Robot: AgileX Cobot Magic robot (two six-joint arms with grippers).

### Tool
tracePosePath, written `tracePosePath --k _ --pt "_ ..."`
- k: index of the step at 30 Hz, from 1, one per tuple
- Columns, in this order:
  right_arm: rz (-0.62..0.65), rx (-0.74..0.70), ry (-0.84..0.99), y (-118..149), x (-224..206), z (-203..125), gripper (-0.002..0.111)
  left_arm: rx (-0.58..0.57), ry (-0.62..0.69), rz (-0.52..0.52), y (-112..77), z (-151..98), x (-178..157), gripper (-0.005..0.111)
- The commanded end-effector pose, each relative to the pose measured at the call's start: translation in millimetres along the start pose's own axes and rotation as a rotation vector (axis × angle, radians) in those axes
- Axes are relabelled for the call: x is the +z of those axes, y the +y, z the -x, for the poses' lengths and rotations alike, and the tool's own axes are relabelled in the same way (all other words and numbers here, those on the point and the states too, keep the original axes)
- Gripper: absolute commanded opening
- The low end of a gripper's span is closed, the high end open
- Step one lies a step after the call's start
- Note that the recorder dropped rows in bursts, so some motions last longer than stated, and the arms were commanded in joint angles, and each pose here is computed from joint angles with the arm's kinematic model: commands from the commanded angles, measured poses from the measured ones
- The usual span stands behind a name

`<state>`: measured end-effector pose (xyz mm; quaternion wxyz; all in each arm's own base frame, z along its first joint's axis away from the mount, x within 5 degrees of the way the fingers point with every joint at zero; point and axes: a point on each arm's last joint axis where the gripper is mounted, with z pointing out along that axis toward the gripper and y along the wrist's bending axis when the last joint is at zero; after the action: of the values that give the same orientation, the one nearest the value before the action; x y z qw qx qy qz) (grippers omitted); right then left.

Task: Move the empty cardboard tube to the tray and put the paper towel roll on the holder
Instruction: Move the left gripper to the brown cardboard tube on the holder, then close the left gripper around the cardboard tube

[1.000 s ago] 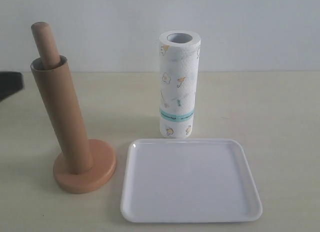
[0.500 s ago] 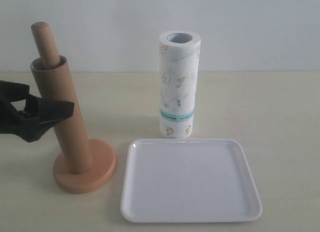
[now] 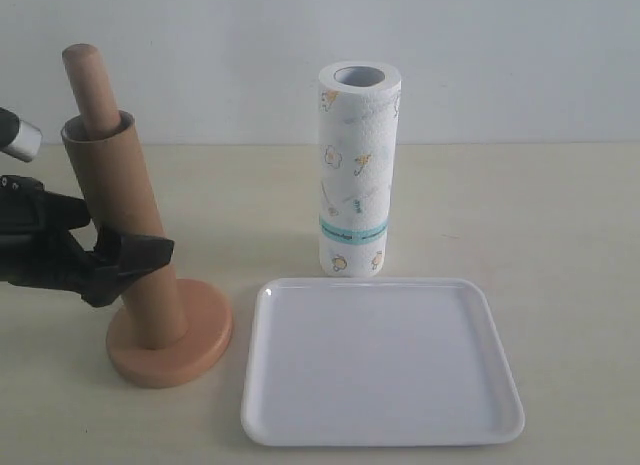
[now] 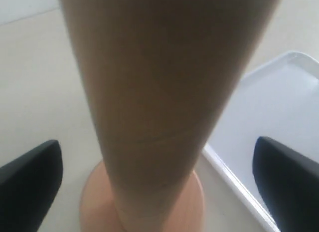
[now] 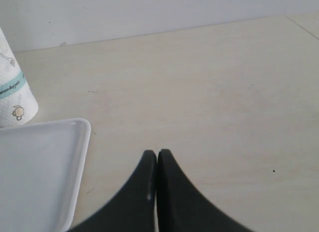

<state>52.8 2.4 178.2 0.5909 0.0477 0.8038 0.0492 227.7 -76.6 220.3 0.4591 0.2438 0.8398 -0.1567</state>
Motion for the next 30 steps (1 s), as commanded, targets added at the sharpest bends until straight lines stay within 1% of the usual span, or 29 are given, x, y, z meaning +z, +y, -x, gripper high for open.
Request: tracePosePath --k 1,7,10,13,14,16,19,22,25,30 --pt "-0.005 -0.005 -0.013 0 0 1 0.000 0.009 0.013 -0.015 -0.5 -2 5 0.096" --pt "-0.005 -0.005 -0.013 0 0 1 0.000 0.015 0.017 -0.014 0.8 -2 7 0.096" --pt "-0.005 -0.005 -0.013 0 0 1 0.000 0.039 -0.015 -0.060 -2.9 4 7 0.096" --pt "-0.005 -0.005 -0.013 0 0 1 0.000 0.042 -0.022 -0.055 -2.0 7 7 0.095" --pt "-0.005 -0.005 -0.013 0 0 1 0.000 0.042 -0.016 -0.042 -0.8 6 7 0.093" --pt "-0.005 -0.005 -0.013 0 0 1 0.000 0.049 -0.008 -0.022 1.0 6 7 0.084" --pt "-0.005 -0.005 -0.010 0 0 1 0.000 0.052 -0.006 -0.018 1.4 6 7 0.072" --pt "-0.005 -0.005 -0.010 0 0 1 0.000 0.052 -0.006 -0.018 1.4 6 7 0.066" --pt "-0.005 -0.005 -0.010 0 0 1 0.000 0.082 -0.013 -0.032 0.1 6 7 0.064" --pt "-0.005 -0.005 -0.010 0 0 1 0.000 0.091 -0.024 -0.056 -2.1 7 7 0.064"
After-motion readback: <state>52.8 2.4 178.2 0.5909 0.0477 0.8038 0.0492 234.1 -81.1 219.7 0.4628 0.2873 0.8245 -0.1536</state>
